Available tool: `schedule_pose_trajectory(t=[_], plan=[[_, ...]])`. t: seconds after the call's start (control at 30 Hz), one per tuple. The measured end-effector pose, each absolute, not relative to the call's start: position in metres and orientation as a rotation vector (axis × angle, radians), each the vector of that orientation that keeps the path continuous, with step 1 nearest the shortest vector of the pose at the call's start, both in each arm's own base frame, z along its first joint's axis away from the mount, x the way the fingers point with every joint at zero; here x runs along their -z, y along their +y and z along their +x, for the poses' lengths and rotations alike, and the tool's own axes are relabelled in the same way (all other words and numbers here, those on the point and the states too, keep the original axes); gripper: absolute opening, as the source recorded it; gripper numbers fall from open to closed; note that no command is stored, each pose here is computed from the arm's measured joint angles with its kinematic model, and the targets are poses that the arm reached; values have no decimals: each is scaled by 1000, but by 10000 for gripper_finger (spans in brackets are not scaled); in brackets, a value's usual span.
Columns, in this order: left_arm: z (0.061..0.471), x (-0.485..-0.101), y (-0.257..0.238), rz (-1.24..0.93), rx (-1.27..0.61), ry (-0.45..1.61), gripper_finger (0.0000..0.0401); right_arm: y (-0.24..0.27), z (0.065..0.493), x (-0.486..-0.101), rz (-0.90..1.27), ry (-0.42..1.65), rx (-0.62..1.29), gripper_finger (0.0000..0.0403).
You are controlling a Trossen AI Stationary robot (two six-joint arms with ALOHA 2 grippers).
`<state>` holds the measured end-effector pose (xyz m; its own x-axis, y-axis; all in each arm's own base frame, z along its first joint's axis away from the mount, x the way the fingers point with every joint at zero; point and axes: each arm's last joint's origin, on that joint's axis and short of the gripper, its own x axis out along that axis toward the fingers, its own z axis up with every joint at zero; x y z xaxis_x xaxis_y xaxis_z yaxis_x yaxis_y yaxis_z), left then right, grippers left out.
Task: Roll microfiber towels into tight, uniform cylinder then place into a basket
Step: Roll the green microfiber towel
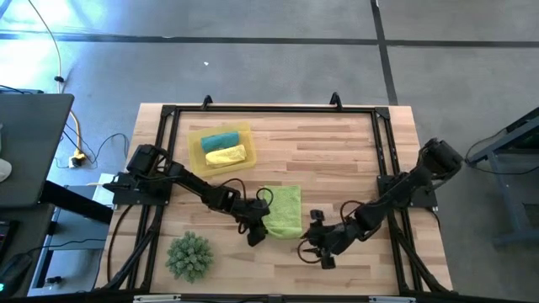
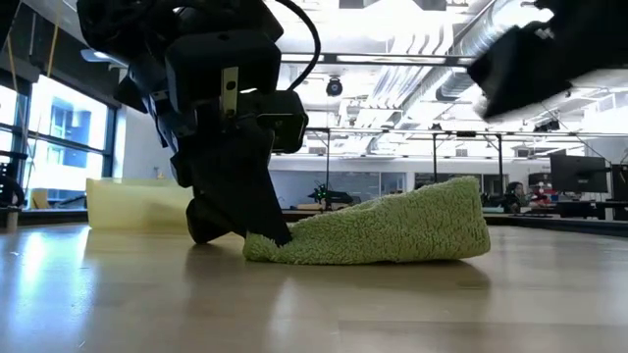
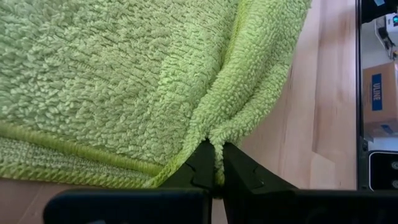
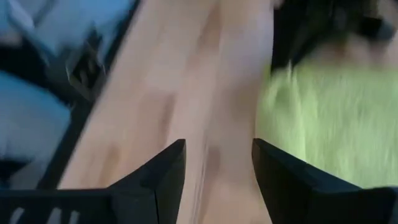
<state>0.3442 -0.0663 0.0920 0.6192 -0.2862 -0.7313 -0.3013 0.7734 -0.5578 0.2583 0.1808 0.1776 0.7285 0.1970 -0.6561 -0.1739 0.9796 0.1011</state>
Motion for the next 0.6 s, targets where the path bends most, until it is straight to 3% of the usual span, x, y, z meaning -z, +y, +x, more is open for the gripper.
schedule_pose_trajectory(t=[0.13,0.6], plan=[[345,-92,-63,-719,-13,923,5,182,273,-169,-50,621,-158,176],[345,-92,-63,-717,-14,919,5,175,285,-108,-178,771,-58,204]])
